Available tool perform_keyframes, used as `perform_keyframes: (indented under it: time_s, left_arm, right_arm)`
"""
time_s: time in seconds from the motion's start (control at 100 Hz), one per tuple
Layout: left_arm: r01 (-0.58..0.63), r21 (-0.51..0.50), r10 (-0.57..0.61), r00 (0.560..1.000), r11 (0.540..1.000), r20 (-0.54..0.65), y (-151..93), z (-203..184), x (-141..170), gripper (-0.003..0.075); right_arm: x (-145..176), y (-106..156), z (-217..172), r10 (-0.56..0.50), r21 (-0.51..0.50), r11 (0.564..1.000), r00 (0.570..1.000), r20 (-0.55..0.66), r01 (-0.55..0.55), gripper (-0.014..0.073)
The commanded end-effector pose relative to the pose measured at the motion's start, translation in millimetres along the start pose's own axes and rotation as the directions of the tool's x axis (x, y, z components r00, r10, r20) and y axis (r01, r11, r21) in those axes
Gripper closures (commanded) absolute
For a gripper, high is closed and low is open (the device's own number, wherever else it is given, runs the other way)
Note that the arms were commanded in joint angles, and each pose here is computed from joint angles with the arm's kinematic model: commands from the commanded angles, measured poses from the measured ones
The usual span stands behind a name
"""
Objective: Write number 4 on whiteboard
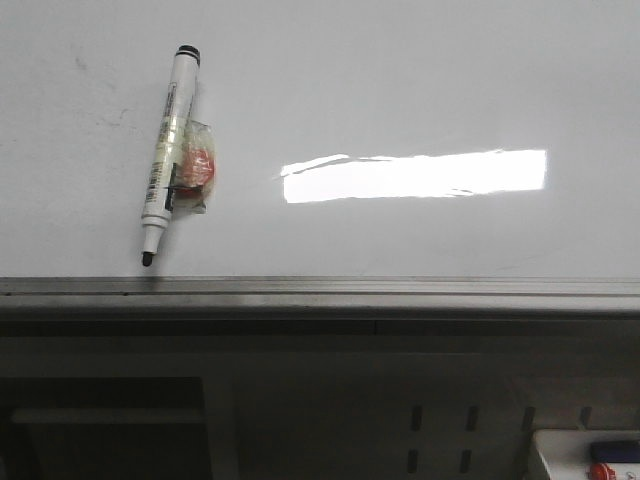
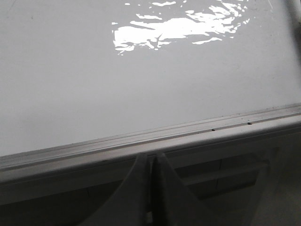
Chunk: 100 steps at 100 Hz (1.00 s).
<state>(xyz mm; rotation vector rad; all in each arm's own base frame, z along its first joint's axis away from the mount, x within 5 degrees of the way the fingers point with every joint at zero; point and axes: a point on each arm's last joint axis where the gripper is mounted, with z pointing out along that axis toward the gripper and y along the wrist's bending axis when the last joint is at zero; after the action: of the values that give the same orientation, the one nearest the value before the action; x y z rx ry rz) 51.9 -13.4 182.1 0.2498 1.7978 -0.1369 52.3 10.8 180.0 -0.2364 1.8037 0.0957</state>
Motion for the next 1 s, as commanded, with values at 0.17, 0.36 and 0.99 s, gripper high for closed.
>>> perform_keyframes:
  time_s: [0.17, 0.36, 0.99]
  left_arm:
    - [0.016, -0.005, -0.016, 0.999, 1.000, 0.050, 0.1, 1.7, 4.5, 0.0741]
    - [0.015, -0.006, -0.014, 0.999, 1.000, 0.050, 0.2, 1.7, 4.5, 0.0741]
    - [0.615, 0.165, -0.631, 0.705, 0.771, 0.323, 7.1, -4.4, -23.2, 0.0741]
  right_arm:
    - [5.6, 0.0, 1.4, -0.010, 0.006, 1.000, 1.000, 0.008, 0.010, 0.0645]
    - [5.5, -0.1, 1.4, -0.010, 0.006, 1.000, 1.000, 0.009, 0.010, 0.0645]
    - [-27.6, -7.8, -5.5, 0.645, -0.177, 0.759, 0.684, 0.340, -0.627, 0.0645]
